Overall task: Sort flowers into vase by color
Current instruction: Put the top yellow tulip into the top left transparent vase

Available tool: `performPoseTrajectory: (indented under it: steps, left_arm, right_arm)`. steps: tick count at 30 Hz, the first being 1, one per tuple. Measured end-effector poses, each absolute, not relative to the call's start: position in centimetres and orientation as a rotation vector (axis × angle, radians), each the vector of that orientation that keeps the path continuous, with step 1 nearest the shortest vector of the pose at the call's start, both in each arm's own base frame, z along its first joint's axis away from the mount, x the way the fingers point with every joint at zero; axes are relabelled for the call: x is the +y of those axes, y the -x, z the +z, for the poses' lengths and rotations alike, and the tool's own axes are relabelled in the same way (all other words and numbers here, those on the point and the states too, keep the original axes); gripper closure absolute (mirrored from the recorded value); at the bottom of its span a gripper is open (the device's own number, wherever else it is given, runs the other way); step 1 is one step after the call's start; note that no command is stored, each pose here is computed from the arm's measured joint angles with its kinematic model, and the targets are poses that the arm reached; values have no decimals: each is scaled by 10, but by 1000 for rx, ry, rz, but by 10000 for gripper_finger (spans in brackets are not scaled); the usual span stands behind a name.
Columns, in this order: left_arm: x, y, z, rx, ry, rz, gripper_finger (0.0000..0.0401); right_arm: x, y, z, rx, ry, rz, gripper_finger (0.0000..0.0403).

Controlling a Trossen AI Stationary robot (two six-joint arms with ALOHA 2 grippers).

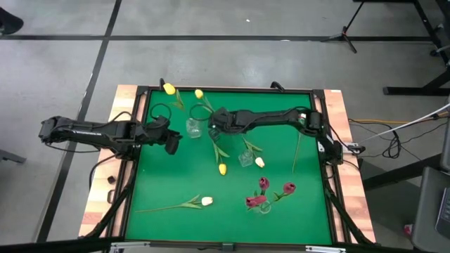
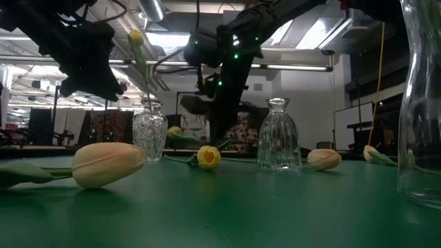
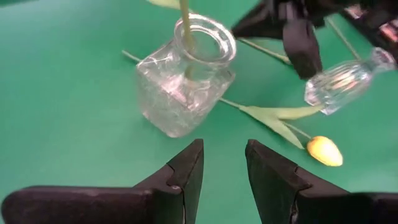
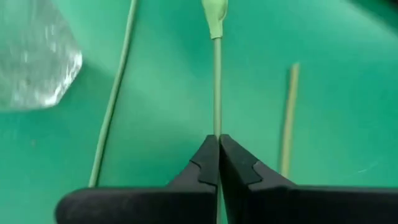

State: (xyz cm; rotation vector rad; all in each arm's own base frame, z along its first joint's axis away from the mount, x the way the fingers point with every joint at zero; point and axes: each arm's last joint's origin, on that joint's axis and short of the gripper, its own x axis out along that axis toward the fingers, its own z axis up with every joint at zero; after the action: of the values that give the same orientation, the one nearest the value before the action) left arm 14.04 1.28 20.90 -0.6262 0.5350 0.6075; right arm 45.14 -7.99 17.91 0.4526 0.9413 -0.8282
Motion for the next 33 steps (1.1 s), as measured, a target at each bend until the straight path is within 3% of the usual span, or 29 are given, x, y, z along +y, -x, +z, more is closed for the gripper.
performPoseTrajectory:
  steps: [14,21,33]
  left_arm:
    - [1,-123,232,348,688,446,283]
    - [-9,-130,254,155,671,294,283]
    - [-27,-133,286,-128,547,143,283]
  right_arm:
    - [-98,-403,309,642,-342,-872,402]
    - [-63,-395,358,459,-281,-721,403]
    - [12,-413,390,182,-232,-365,403]
